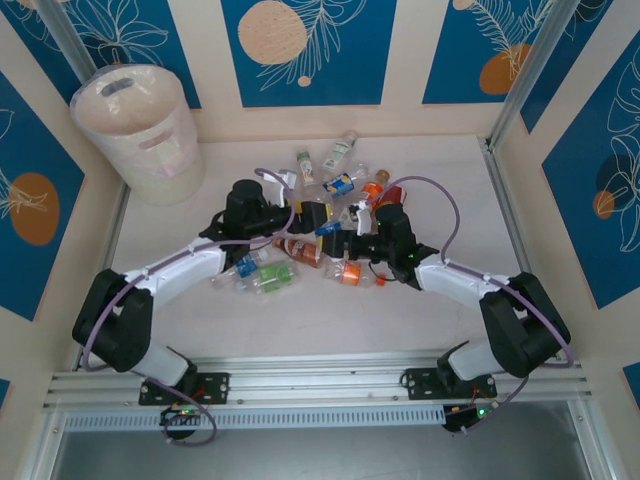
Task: Put the plastic bottles in the bin
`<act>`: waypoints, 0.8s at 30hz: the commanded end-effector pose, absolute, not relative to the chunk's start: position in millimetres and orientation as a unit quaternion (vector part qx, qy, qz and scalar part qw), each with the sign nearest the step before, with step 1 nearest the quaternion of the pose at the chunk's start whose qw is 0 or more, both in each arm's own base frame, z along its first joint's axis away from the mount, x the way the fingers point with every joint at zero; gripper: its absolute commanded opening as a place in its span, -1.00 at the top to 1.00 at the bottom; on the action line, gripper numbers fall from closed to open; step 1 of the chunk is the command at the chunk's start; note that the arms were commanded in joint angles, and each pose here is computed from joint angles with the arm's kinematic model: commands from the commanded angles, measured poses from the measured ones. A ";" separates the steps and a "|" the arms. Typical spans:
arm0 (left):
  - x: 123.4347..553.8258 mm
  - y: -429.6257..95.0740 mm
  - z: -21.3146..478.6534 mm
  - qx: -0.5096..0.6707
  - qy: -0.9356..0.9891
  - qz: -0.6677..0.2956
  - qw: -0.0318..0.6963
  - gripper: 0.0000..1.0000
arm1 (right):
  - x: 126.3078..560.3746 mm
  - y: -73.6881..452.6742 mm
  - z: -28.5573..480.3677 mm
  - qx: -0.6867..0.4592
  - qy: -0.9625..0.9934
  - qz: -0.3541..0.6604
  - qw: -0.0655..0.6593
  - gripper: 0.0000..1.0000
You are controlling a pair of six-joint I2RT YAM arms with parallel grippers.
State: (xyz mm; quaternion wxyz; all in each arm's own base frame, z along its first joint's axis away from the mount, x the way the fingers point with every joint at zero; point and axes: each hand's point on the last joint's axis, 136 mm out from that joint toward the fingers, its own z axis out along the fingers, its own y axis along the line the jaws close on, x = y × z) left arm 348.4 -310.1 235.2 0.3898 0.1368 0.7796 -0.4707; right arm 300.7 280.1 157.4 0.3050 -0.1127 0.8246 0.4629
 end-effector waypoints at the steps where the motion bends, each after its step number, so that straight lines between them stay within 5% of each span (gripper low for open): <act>1: 363.2 -309.1 234.8 0.113 0.787 -0.452 0.405 -1.00 | 304.1 292.1 175.8 -0.122 0.799 0.488 0.330 0.10; 10: 363.0 -323.6 231.2 0.134 0.778 -0.479 0.384 -0.98 | 294.1 304.8 186.2 -0.156 0.771 0.521 0.332 0.07; 19: 366.0 -325.6 231.6 0.115 0.775 -0.493 0.377 -0.39 | 289.2 304.0 185.0 -0.166 0.772 0.521 0.324 -0.05; 24: 371.0 -317.9 229.6 0.099 0.780 -0.482 0.386 -0.24 | 287.6 297.1 187.6 -0.171 0.777 0.506 0.332 -0.40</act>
